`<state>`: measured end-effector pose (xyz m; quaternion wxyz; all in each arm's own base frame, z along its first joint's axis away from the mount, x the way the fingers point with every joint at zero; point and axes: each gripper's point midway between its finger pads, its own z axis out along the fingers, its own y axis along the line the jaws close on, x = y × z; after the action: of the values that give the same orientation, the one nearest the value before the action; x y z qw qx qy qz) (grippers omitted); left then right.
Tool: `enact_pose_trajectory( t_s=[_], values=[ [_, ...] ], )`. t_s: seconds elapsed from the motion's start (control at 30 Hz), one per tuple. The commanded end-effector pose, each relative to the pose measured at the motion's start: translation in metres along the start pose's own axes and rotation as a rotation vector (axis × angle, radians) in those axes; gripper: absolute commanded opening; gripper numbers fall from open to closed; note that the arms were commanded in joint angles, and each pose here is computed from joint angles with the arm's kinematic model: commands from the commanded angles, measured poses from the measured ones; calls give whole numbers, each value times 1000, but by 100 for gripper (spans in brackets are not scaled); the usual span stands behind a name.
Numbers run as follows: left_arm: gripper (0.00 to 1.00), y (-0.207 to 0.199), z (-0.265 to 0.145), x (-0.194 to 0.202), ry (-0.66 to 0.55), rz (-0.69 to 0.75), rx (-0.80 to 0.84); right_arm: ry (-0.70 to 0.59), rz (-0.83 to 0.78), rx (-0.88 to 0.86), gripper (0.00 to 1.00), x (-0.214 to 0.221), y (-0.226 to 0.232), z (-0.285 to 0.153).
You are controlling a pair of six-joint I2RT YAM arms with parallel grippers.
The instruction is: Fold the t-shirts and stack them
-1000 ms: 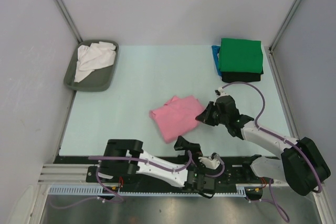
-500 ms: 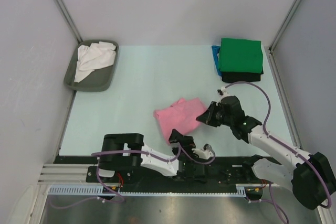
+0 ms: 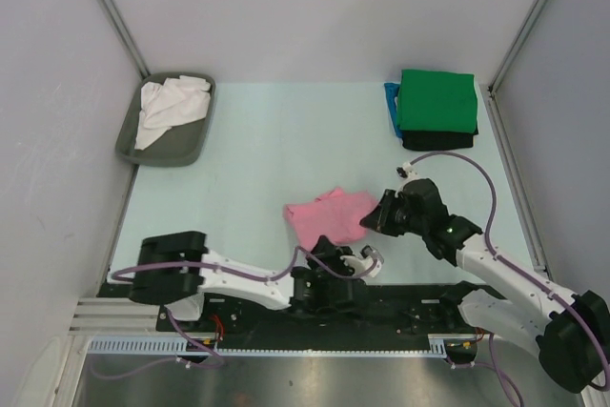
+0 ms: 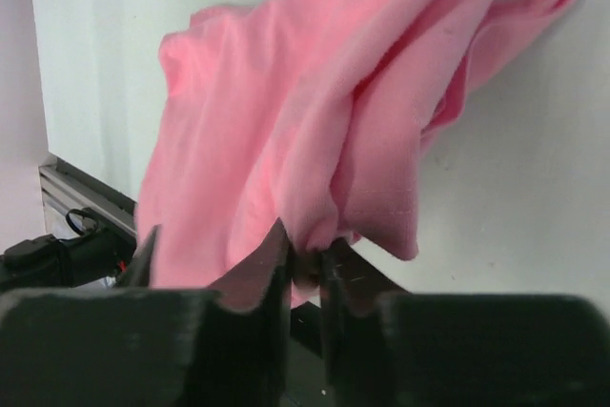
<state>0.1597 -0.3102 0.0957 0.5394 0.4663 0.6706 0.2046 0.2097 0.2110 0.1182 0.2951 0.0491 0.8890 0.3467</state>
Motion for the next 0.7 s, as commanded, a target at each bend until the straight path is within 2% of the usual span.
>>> enact_pose_trajectory(
  t_s=[0.0, 0.03, 0.1, 0.13, 0.23, 0.4, 0.5, 0.67],
  values=[
    [0, 46, -24, -48, -129, -210, 63, -95, -59, -29, 35, -28, 21, -16],
    [0, 58, -32, -57, -163, -257, 92, -102, -68, -17, 65, -34, 25, -23],
    [0, 78, -42, -67, -206, -300, 115, -151, -71, 30, 94, -47, 21, -34],
    [0, 82, -45, -70, -217, -305, 129, -162, -51, 83, 100, -49, 12, -41],
    [0, 94, -50, -71, -230, -305, 130, -210, 24, 82, 100, -57, 11, -64],
    [0, 85, -47, -60, -193, -281, 133, -196, 196, 44, 100, -46, 12, -80],
    [0, 77, -42, -57, -189, -259, 125, -235, 183, -7, 100, -50, 22, -91],
    [0, 89, -23, -77, -205, -254, 83, -257, 152, 81, 100, -63, 3, -85]
  ],
)
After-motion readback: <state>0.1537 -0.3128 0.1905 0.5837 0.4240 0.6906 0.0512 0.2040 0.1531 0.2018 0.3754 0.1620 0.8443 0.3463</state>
